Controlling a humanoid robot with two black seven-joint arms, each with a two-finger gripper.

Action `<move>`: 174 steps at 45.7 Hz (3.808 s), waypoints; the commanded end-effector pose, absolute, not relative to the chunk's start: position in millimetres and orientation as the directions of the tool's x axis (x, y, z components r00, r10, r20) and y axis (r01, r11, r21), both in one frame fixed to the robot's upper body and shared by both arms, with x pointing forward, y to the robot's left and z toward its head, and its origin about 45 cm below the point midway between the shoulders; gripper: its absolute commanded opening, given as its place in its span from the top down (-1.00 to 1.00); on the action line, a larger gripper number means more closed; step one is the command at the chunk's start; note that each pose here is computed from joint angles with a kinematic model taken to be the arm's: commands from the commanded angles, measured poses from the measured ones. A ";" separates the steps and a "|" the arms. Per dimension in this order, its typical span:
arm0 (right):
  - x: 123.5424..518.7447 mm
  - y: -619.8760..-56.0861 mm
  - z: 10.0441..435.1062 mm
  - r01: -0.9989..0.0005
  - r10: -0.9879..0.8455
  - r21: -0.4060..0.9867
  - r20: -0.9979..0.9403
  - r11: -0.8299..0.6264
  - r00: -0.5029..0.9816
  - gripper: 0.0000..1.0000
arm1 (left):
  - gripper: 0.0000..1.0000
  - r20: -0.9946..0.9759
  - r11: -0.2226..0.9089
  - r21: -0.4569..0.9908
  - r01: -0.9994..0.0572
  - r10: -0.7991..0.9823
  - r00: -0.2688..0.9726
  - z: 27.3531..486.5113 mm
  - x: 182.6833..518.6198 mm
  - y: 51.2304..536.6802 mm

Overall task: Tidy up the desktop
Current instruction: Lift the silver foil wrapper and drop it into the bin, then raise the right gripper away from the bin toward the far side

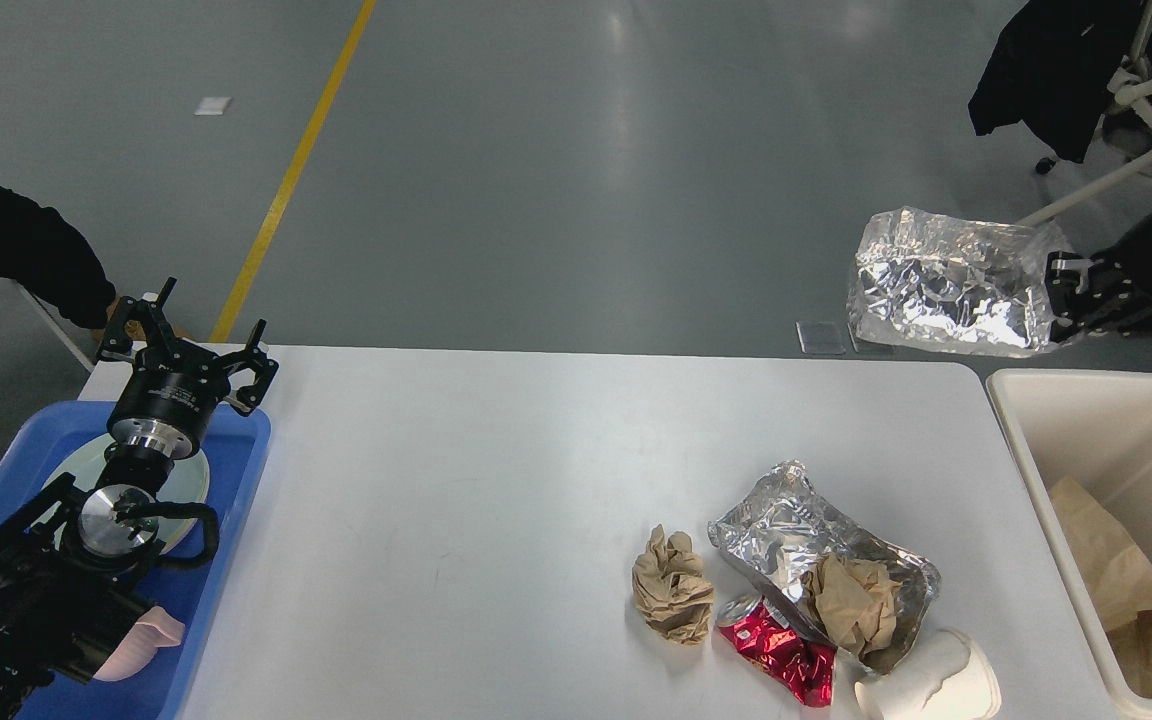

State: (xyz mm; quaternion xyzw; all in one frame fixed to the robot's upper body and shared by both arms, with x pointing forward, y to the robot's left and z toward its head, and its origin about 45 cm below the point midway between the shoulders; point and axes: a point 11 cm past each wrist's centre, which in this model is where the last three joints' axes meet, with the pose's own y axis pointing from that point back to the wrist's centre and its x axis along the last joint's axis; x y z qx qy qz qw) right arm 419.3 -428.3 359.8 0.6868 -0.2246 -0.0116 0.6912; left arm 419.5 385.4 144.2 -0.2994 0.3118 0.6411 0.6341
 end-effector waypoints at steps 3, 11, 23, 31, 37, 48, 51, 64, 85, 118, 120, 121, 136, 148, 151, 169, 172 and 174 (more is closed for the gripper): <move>416.5 -421.1 432.8 -0.359 -0.256 0.924 0.382 0.132 0.888 1.00 | -0.93 -0.779 -0.001 0.020 -1.000 0.626 -0.016 144.2 419.5 385.4; 420.8 -398.0 490.8 -0.457 -0.178 0.874 0.482 0.168 0.858 1.00 | -0.93 -0.779 -0.001 0.020 -1.000 0.626 -0.016 144.2 419.5 385.4; 429.6 -354.9 523.4 -0.520 -0.085 0.840 0.536 0.157 0.840 1.00 | -0.93 -0.779 -0.001 0.020 -1.000 0.626 -0.016 144.2 419.5 385.4; 428.6 -368.8 520.1 -0.509 -0.098 0.839 0.532 0.193 0.841 1.00 | -0.93 -0.779 -0.001 0.020 -1.000 0.626 -0.016 144.2 419.5 385.4; 416.8 -441.4 484.8 -0.414 -0.207 0.856 0.485 0.309 0.850 1.00 | -0.93 -0.779 -0.001 0.020 -1.000 0.626 -0.016 144.2 419.5 385.4; 354.2 -582.2 404.3 -0.140 -0.390 0.843 0.380 0.520 0.838 1.00 | -0.93 -0.779 -0.001 0.020 -1.000 0.626 -0.016 144.2 419.5 385.4; 336.4 -604.1 377.3 -0.056 -0.425 0.834 0.336 0.549 0.841 1.00 | -0.93 -0.779 -0.001 0.020 -1.000 0.626 -0.016 144.2 419.5 385.4; 295.2 -647.4 256.9 -0.069 -0.290 0.721 0.361 0.689 0.886 1.00 | -0.93 -0.779 -0.001 0.020 -1.000 0.626 -0.016 144.2 419.5 385.4; 238.2 -621.3 106.1 -0.127 -0.126 0.723 0.285 0.679 0.950 1.00 | -0.93 -0.779 -0.001 0.020 -1.000 0.626 -0.016 144.2 419.5 385.4; 235.6 -606.6 82.4 -0.159 -0.127 0.741 0.314 0.653 0.941 -1.00 | -0.93 -0.779 -0.001 0.020 -1.000 0.626 -0.016 144.2 419.5 385.4; 230.9 -607.6 80.9 -0.147 -0.134 0.744 0.304 0.652 0.943 -1.00 | -0.93 -0.779 -0.001 0.020 -1.000 0.626 -0.016 144.2 419.5 385.4; 231.0 -606.8 80.7 -0.145 -0.135 0.746 0.302 0.650 0.944 -1.00 | -0.93 -0.779 -0.001 0.020 -1.000 0.626 -0.016 144.2 419.5 385.4; 317.6 -600.8 195.0 -0.169 -0.268 0.792 0.387 0.587 0.882 -1.00 | -0.93 -0.779 -0.001 0.020 -1.000 0.626 -0.016 144.2 419.5 385.4; 425.0 -469.6 368.0 -0.210 -0.178 0.879 0.309 0.428 0.934 -1.00 | -0.93 -0.779 -0.001 0.020 -1.000 0.626 -0.016 144.2 419.5 385.4; 447.5 -424.9 403.9 -0.299 -0.074 0.855 0.362 0.424 0.929 -1.00 | -0.93 -0.779 -0.001 0.020 -1.000 0.626 -0.016 144.2 419.5 385.4; 448.2 -200.1 492.2 -0.516 0.355 0.834 0.430 0.197 0.830 -1.00 | -0.93 -0.780 -0.002 0.020 -1.000 0.625 -0.017 144.2 419.5 385.5; 446.5 -185.8 497.9 -0.530 0.370 0.834 0.447 0.157 0.814 -1.00 | -0.93 -0.779 -0.001 0.020 -1.000 0.626 -0.016 144.2 419.5 385.4; 446.5 -184.3 496.3 -0.528 0.373 0.835 0.445 0.156 0.814 -1.00 | -0.93 -0.779 -0.001 0.020 -1.000 0.626 -0.016 144.2 419.5 385.4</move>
